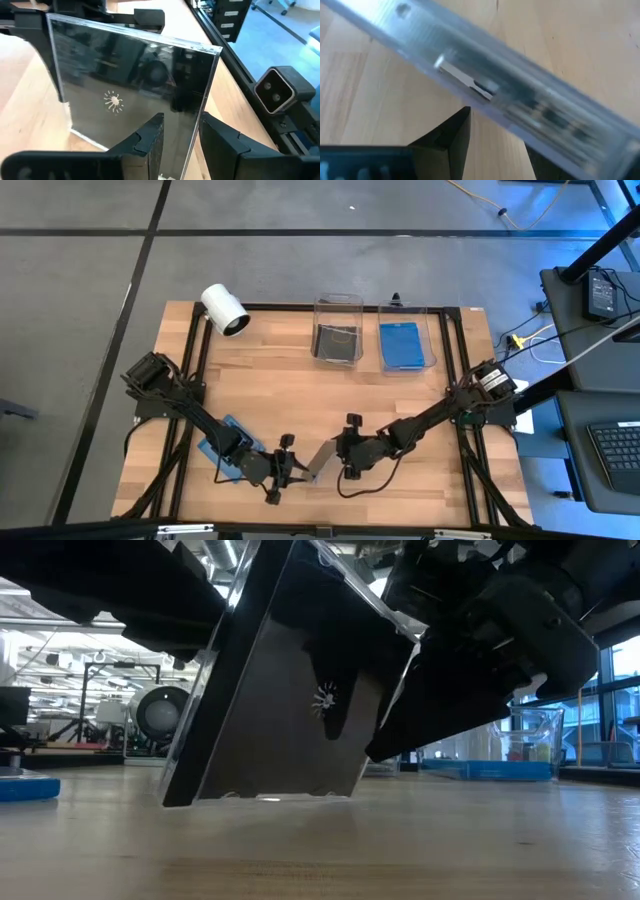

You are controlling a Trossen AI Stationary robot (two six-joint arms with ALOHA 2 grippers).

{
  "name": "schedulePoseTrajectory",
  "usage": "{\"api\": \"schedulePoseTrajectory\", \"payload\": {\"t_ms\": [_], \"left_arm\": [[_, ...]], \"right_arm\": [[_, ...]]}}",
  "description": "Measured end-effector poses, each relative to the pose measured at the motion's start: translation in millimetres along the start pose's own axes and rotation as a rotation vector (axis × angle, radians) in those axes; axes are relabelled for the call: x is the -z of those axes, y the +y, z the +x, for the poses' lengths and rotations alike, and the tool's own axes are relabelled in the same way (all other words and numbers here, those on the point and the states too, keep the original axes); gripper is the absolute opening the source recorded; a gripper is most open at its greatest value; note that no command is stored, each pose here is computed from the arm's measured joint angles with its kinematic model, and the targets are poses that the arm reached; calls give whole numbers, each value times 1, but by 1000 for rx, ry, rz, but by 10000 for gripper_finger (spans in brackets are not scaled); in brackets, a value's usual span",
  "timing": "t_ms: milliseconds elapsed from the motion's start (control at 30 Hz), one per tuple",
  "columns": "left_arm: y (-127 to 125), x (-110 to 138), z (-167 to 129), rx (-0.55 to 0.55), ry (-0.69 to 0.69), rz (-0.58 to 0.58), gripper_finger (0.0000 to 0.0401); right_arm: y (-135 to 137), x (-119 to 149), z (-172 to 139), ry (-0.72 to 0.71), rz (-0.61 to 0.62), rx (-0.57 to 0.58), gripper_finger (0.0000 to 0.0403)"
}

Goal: Pick & place jewel cases by type
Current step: Put the black CD case into the left transparent bin

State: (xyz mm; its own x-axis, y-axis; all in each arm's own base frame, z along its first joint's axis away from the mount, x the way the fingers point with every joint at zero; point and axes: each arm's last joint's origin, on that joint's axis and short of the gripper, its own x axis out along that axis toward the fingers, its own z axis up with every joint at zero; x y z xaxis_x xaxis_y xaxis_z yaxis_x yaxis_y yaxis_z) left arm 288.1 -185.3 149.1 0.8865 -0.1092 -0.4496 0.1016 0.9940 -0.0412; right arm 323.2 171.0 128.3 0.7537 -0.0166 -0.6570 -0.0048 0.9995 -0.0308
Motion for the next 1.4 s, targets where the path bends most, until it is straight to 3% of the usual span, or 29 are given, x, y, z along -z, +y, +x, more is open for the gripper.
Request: {"api": "schedulePoseTrajectory", "payload": {"t_ms": [833, 1400], "left_arm": [[4, 6, 0, -87, 37, -44, 116], [5, -4, -6, -127, -27, -70, 116]], "right_arm": [[-1, 3, -9, 57, 16, 25, 172], [7, 5, -23, 104, 3, -15, 172]]}}
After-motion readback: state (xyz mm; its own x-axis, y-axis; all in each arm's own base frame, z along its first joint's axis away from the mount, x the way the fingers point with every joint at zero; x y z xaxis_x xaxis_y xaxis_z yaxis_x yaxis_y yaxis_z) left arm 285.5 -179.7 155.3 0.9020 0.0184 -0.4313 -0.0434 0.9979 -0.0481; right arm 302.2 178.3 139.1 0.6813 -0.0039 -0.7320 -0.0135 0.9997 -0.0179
